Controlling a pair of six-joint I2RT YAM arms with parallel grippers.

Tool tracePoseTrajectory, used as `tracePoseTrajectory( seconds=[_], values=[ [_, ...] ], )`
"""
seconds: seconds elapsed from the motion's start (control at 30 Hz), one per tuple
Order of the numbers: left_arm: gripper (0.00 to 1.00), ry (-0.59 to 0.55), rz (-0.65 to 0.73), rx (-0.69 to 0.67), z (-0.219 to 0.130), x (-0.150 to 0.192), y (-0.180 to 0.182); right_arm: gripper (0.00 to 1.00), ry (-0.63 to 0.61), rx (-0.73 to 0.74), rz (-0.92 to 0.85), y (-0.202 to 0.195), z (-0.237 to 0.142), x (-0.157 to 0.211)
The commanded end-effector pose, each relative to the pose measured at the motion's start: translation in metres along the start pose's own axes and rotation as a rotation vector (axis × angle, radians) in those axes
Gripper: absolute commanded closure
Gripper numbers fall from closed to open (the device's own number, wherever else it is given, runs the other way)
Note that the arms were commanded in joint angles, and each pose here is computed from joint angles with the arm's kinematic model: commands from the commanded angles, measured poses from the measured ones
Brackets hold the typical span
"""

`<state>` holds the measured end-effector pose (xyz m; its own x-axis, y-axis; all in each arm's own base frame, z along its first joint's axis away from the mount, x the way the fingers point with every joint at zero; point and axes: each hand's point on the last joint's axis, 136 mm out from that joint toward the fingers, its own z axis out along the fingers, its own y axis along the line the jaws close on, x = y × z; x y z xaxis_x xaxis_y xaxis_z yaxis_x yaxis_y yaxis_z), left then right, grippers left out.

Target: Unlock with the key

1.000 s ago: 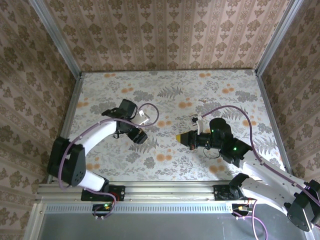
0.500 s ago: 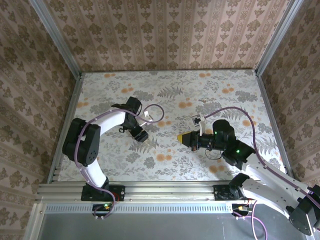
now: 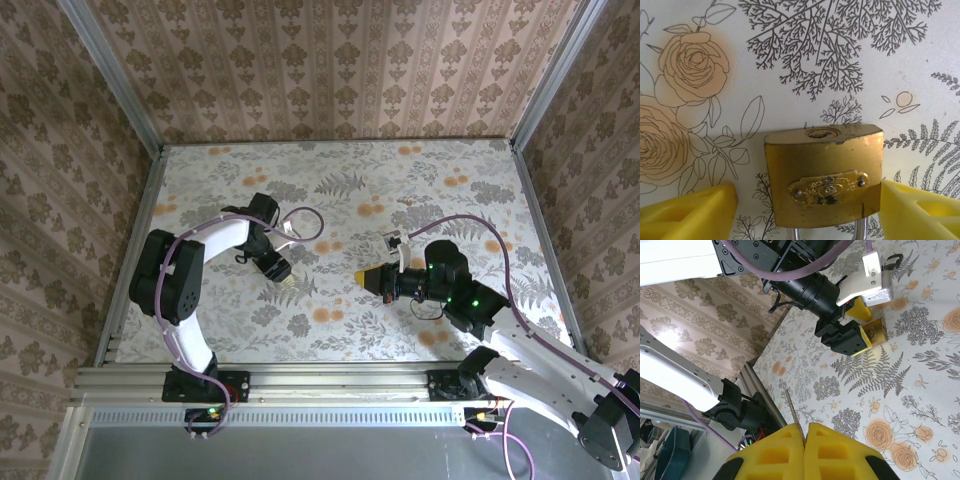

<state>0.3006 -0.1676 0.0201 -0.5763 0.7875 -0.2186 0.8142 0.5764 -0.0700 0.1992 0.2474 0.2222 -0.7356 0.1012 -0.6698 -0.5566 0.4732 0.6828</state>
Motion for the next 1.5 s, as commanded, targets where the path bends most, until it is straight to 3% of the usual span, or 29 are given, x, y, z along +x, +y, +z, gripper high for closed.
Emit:
tracePoseTrajectory(
  seconds=[0.0, 0.53, 0.83, 0.93, 1.1, 1.33, 1.47],
  values=[
    [0.26, 0.023, -0.001, 0.011, 0.005, 0.002, 0.000, 1.00, -0.024, 0.017, -0.004, -0.004, 0.000, -0.001],
    [0.42, 0.132, 0.020, 0.040, 0.034, 0.006, -0.018, 1.00, -0.034, 0.015, -0.005, -0.004, -0.001, -0.003],
    [0.66, 0.097, 0.038, 0.040, 0.029, -0.003, -0.024, 1.00, -0.036, 0.051, 0.003, -0.008, -0.006, -0.002],
    [0.72, 0.022, 0.054, 0.032, 0.016, -0.014, -0.026, 1.00, -0.031, 0.080, 0.019, -0.012, -0.010, -0.002],
    [0.80, -0.197, 0.148, -0.039, -0.028, -0.045, -0.034, 1.00, 0.020, 0.130, 0.054, -0.019, -0.016, 0.006],
    [0.81, -0.583, 0.444, -0.171, -0.100, -0.071, -0.078, 1.00, 0.156, 0.175, 0.125, -0.027, -0.016, 0.019],
    [0.81, -0.635, 0.651, -0.204, -0.116, -0.066, -0.114, 1.00, 0.256, 0.131, 0.140, -0.021, -0.008, 0.025]
  ],
)
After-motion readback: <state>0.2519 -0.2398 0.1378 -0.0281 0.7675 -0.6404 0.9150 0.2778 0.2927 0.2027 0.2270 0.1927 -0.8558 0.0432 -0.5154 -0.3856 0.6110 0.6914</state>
